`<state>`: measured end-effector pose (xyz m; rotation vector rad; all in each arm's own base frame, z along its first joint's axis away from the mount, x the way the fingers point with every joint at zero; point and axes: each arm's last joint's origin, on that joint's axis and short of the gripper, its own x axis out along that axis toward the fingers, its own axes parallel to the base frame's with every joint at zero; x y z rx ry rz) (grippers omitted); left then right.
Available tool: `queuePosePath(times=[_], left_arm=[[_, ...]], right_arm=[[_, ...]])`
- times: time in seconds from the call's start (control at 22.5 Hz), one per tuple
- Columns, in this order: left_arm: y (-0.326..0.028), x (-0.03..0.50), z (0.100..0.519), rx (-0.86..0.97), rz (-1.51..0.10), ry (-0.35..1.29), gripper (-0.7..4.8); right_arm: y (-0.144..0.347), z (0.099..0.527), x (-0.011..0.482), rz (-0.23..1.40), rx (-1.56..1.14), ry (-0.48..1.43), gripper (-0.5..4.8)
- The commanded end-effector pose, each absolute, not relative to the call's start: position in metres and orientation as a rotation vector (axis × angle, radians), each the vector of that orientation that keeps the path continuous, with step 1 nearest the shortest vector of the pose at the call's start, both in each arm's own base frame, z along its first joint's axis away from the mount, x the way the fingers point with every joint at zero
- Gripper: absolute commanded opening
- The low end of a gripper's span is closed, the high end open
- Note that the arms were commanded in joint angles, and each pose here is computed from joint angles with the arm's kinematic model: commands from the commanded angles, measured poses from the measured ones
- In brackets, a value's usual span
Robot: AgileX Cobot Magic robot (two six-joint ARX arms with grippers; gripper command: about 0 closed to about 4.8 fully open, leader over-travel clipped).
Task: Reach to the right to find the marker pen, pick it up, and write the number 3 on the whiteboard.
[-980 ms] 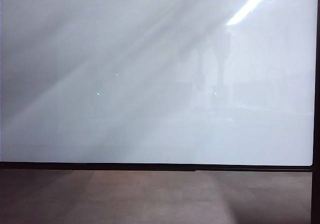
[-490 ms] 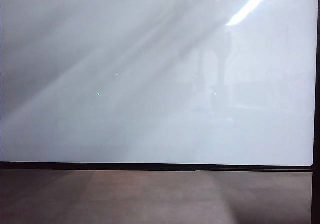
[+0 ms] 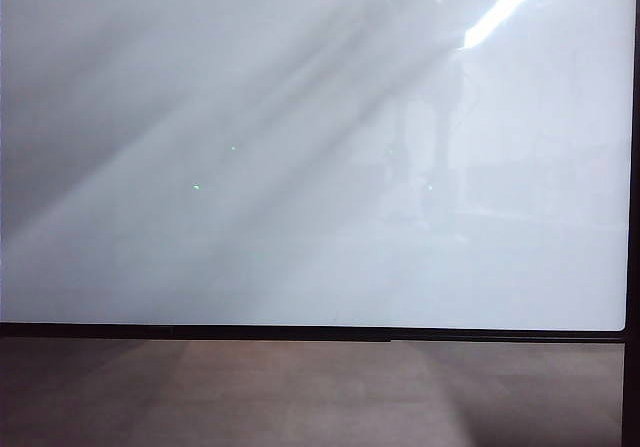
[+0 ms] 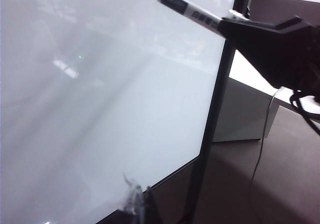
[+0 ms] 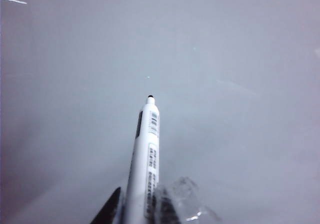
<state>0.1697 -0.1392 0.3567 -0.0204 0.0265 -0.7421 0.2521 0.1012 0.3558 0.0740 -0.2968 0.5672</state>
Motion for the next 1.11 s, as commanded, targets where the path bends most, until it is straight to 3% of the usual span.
queuePosePath(times=[0.04,0.62,1.11], left_arm=[[-0.138,0.169,0.359,-0.020,-0.741,0.015,-0.05],[-0.138,0.169,0.359,-0.019,-0.740,0.014,-0.05],[-0.137,0.170,0.356,-0.002,-0.733,0.033,-0.05]], right_arm=[[0.106,0.357,0.254,0.581,0.079,-0.320,0.44],[0.134,0.324,0.275,0.644,0.076,-0.213,0.53],[0.134,0.317,0.278,0.592,0.072,-0.170,0.52]])
